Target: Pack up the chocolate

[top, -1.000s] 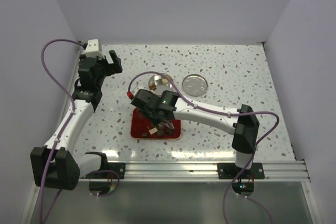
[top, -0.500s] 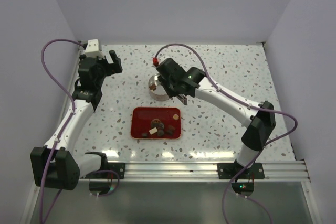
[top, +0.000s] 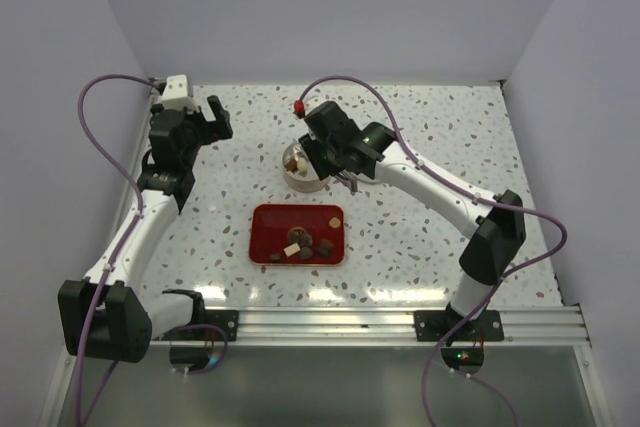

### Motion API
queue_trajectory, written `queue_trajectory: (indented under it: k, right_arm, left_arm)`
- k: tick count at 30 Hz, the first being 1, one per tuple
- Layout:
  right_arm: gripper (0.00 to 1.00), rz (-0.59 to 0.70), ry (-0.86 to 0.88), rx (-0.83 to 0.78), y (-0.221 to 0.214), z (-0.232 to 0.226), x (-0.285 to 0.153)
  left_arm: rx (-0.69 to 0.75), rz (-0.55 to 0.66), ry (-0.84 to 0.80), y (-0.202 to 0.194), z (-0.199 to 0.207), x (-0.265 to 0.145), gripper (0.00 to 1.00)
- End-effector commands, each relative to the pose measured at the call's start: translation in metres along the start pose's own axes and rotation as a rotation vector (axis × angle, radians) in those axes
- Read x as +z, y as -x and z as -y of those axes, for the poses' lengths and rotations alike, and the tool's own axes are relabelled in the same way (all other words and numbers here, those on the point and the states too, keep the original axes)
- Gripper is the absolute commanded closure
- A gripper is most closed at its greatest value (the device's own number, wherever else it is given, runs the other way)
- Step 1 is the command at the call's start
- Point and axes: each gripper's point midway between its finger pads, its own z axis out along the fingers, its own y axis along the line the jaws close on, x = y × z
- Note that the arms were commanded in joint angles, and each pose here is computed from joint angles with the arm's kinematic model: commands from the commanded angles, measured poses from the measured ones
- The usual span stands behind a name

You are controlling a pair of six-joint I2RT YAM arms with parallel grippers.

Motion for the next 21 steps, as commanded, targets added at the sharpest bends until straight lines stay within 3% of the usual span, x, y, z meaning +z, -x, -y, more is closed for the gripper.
queue_trajectory:
  k: [1, 10, 21]
  right_arm:
    - [0.53, 0.058, 0.021, 0.003, 0.017, -0.002, -0.002]
    - [0.57, 0.05, 0.103, 0.032, -0.001, -0.01, -0.026]
    - [0.58, -0.062, 0.172, 0.039, -0.086, -0.056, -0.068]
  left_arm:
    - [0.005, 0.043, -0.005, 0.02, 0.005, -0.004, 0.0]
    - [0.006, 0.045, -0.001, 0.021, 0.004, -0.005, 0.0]
    - [0.003, 0.037, -0.003, 0.018, 0.004, -0.003, 0.0]
